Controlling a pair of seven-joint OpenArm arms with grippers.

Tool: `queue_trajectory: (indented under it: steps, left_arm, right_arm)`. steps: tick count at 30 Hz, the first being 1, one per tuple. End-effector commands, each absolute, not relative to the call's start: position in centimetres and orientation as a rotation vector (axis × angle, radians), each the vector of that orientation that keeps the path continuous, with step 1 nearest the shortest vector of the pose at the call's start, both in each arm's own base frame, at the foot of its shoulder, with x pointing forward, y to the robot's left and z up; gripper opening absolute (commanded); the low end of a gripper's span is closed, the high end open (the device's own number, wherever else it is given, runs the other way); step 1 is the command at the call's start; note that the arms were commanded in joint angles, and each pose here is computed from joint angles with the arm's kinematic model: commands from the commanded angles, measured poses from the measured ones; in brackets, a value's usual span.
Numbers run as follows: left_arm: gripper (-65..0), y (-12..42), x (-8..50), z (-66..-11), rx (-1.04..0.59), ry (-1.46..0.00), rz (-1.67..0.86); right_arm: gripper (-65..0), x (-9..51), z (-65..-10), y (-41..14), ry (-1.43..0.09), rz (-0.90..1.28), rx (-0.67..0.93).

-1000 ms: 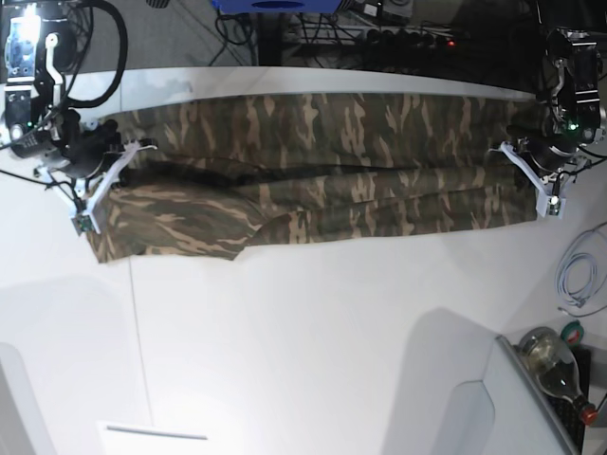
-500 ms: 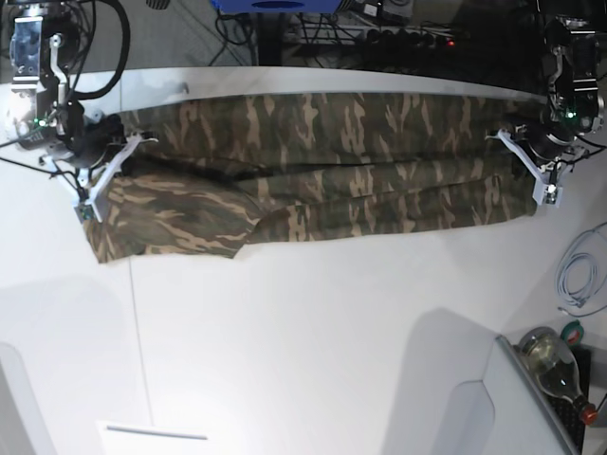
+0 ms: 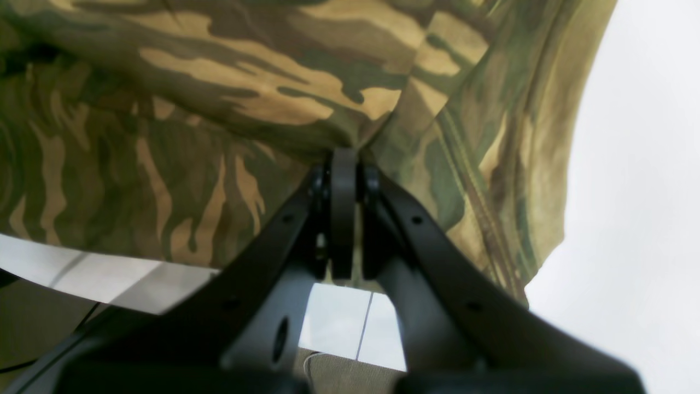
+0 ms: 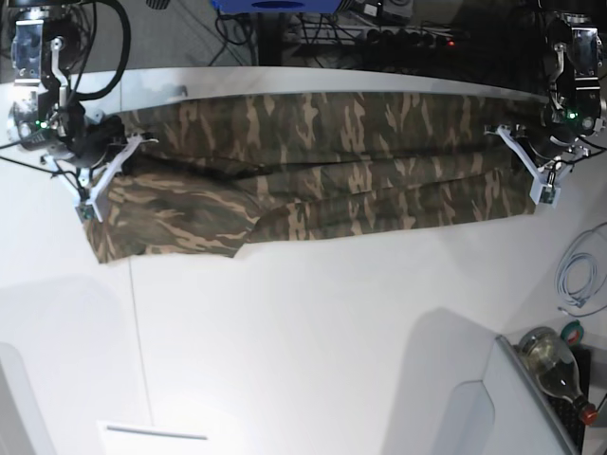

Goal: Layout the t-shirt on the table in an organized manner, then fold the t-shirt properly

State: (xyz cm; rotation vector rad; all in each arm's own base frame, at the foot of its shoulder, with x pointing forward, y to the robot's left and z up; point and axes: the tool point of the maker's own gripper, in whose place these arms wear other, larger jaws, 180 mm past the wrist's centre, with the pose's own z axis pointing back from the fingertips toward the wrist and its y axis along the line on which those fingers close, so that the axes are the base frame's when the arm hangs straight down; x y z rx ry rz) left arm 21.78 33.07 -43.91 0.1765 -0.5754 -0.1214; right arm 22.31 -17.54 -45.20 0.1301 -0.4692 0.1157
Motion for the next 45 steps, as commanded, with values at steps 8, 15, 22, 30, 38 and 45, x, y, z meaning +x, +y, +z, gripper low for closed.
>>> queue_trajectory:
  steps: [8, 15, 22, 30, 38, 45]
  left_arm:
    - [-65.0, 33.9, 21.0, -43.6, 0.201, -0.567, -0.132]
    - [-65.0, 34.0, 20.9, -43.7, 0.2, -0.564, -0.132]
    - [-65.0, 34.0, 20.9, -43.7, 0.2, -0.564, -0.132]
    - [-56.3, 34.2, 19.7, -43.9, 0.204, -0.544, -0.131]
    - [-20.4, 36.6, 18.5, -43.0, 0.251, -0.545, -0.075]
    - [-17.3, 38.4, 20.0, -37.4, 0.32, -0.72, 0.028]
  right_arm:
    - [-65.0, 22.8, -45.2, -18.0, -0.482, 0.109, 0.127]
    - [-65.0, 22.8, -45.2, -18.0, -0.481, 0.109, 0.127]
    - [-62.3, 22.7, -45.3, -17.4, -0.482, 0.088, 0.144]
    - [-43.2, 23.3, -45.1, -16.7, -0.5, 0.062, 0.162]
    - [-43.1, 24.6, -43.1, -19.4, -0.571, -0.002, 0.117]
    - [-43.5, 31.7, -41.7, -20.0, -0.652, -0.034, 0.138]
